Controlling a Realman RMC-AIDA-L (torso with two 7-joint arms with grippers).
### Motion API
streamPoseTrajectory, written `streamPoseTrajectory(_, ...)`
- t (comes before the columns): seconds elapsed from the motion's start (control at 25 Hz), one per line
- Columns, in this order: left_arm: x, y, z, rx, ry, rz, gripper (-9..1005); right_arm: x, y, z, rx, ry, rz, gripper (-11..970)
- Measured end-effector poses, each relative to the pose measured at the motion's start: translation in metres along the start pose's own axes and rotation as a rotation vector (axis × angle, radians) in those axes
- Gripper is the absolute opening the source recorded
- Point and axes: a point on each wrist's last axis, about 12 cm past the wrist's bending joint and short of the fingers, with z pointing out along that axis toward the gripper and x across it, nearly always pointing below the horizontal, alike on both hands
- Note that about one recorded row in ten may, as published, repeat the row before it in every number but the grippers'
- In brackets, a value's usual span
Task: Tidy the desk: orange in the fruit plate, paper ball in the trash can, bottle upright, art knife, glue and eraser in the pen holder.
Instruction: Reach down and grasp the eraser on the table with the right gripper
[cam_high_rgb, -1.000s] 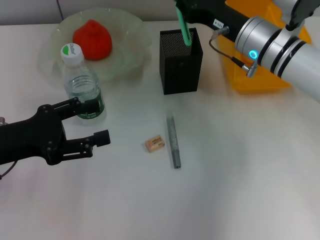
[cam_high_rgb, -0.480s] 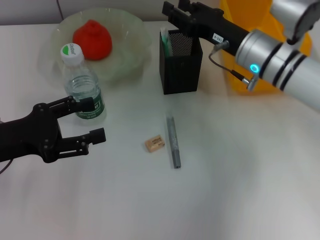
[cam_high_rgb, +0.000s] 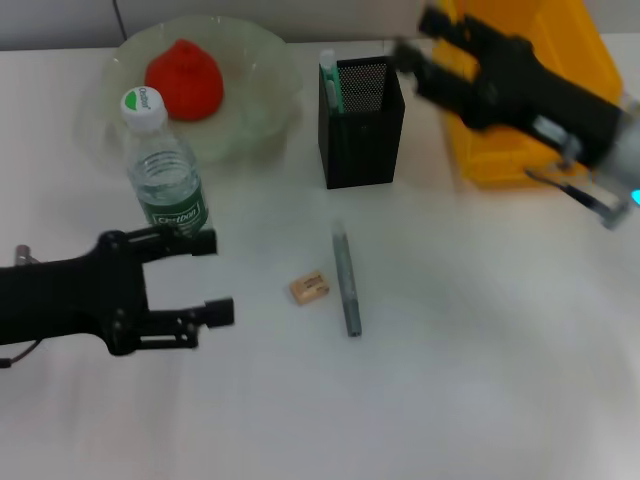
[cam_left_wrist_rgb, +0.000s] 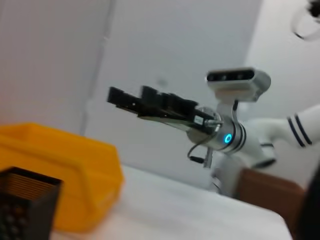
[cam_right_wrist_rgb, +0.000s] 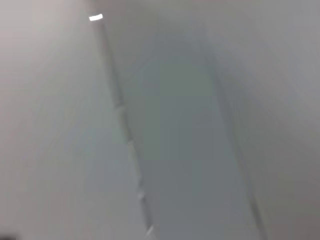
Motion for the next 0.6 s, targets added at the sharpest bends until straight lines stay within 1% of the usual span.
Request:
streamPoseTrajectory(0.04,-0.002,0.001,0.004,0.029,0.023,0.006,845,0.000,0.004,-0.010,-0.030,0.021,-0.014,681)
streamPoseTrajectory(0.16,-0.008,0.004,0.010,0.062,0.069,0.009,845,0.003,0.017,-0.044,-0.119,0.122,-0.036,680)
streamPoseTrajectory(0.2,-0.010,0.006,0.012,0.069,0.086,0.005,845,0.011,0.026,-0.063,-0.139,0.203,-0.027,680)
streamPoseTrajectory(0.24,-0.013,0.008,0.013,0.070,0.098,0.004,845,0.011,0.026,-0.063,-0.139,0.203,-0.027,685)
streamPoseTrajectory(0.36,-0.024,0.017,0.020,0.069,0.131,0.005,844,0.023,0.036,-0.082,-0.139,0.291,0.017,700)
streamPoseTrajectory(0.4,-0.027,0.020,0.024,0.065,0.152,0.001,844,0.031,0.042,-0.091,-0.143,0.320,0.049,705)
streamPoseTrajectory(0.48,-0.032,0.028,0.036,0.059,0.203,-0.007,844,0.034,0.044,-0.095,-0.145,0.328,0.056,747)
streamPoseTrajectory(0.6,-0.039,0.037,0.056,0.054,0.283,-0.007,846,0.041,0.050,-0.111,-0.134,0.363,0.068,809)
